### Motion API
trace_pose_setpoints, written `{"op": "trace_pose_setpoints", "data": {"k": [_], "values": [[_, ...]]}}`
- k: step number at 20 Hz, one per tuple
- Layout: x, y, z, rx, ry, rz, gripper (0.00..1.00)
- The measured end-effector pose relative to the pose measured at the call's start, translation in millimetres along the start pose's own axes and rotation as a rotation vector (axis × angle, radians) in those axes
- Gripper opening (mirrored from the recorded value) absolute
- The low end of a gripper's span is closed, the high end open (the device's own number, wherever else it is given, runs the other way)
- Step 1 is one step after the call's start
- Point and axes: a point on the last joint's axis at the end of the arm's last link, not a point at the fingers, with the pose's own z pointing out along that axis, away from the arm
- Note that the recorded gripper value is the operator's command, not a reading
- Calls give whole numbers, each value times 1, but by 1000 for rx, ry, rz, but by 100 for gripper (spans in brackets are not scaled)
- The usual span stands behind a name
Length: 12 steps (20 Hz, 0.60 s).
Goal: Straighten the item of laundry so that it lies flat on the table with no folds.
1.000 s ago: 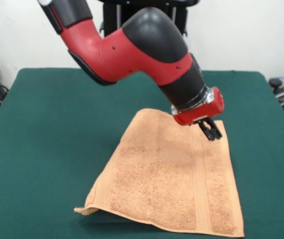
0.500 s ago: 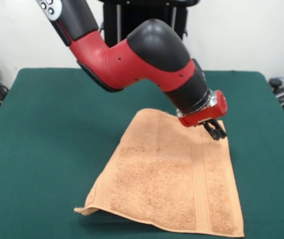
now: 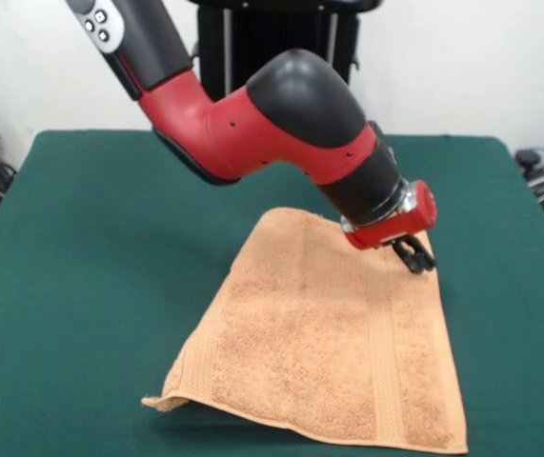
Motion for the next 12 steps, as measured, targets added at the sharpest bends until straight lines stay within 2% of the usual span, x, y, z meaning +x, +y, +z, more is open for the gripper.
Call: {"op": "trace_pose_setpoints", "data": {"k": [12], "values": [[-5, -5, 2, -1, -13, -4, 0]]}}
